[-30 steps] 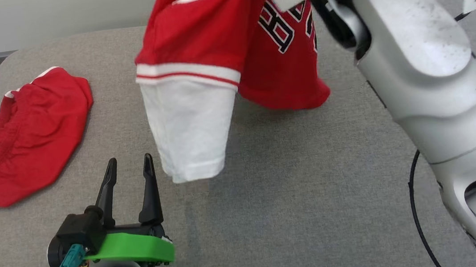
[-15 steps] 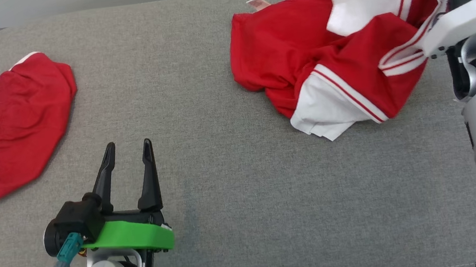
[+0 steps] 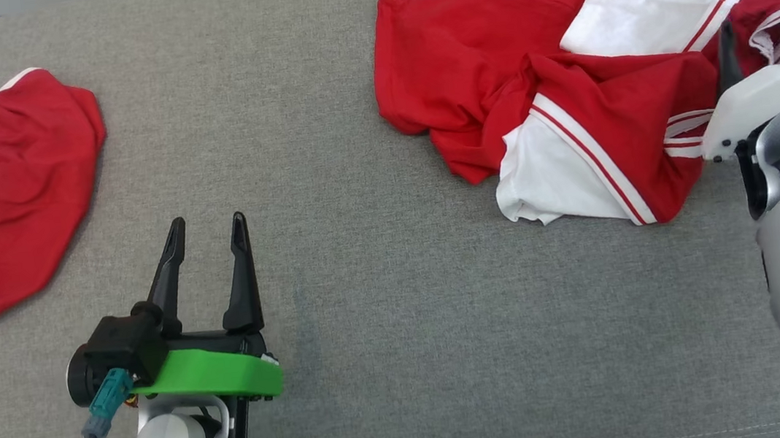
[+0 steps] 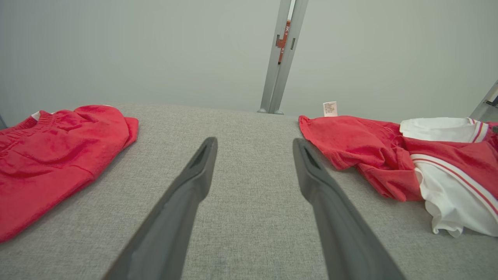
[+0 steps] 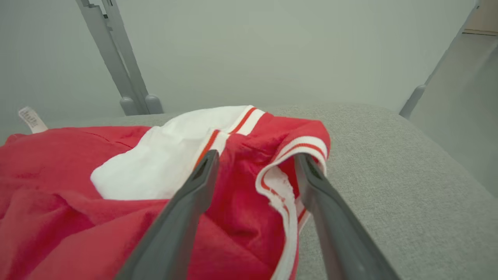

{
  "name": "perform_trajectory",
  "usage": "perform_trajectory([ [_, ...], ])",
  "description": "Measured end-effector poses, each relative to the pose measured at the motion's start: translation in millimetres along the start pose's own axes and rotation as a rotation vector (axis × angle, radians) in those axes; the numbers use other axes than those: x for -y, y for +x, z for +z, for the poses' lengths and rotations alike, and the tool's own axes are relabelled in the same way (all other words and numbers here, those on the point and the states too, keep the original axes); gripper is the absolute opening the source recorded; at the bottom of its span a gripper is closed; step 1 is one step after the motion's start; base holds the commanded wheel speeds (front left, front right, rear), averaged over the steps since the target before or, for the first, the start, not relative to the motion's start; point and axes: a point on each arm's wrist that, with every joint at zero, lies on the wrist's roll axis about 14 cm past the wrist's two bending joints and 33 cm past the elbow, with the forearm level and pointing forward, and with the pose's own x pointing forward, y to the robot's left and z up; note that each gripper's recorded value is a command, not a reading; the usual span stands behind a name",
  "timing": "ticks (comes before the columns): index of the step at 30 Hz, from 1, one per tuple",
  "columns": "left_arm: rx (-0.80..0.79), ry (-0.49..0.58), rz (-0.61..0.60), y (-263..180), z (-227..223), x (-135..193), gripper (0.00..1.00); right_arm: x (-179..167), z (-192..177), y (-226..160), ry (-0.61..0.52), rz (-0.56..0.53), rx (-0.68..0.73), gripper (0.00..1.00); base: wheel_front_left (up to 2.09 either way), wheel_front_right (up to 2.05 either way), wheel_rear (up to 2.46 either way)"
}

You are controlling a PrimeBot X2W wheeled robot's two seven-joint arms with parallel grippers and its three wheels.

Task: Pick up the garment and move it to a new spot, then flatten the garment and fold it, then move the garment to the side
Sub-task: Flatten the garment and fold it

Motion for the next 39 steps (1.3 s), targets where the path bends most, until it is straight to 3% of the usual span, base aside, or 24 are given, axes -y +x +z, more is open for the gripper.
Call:
perform_trajectory([
  [4,0.011,-0.003,-0.01,-1,4,4,1.0,-19,-19,-17,-0.05,0.055,-0.096,1.0,0.0,0.0,0.0],
  [8,0.014,-0.012,-0.024,-3,6,11,1.0,-36,-15,-35,-0.095,0.111,-0.09,1.0,0.0,0.0,0.0],
  [16,0.021,-0.02,-0.063,-3,8,26,1.0,-47,-37,-79,-0.081,0.164,-0.21,1.0,0.0,0.0,0.0],
  [24,0.011,-0.017,-0.047,-3,5,19,1.0,-35,-49,-78,-0.204,0.138,-0.29,1.0,0.0,0.0,0.0],
  [37,-0.008,-0.013,-0.004,-6,-2,4,1.0,-35,-83,-64,-0.275,0.137,-0.431,1.0,0.0,0.0,0.0],
  [39,-0.009,-0.014,-0.002,-5,-2,3,1.0,-33,-84,-61,-0.271,0.129,-0.433,0.19,0.0,0.0,0.0],
])
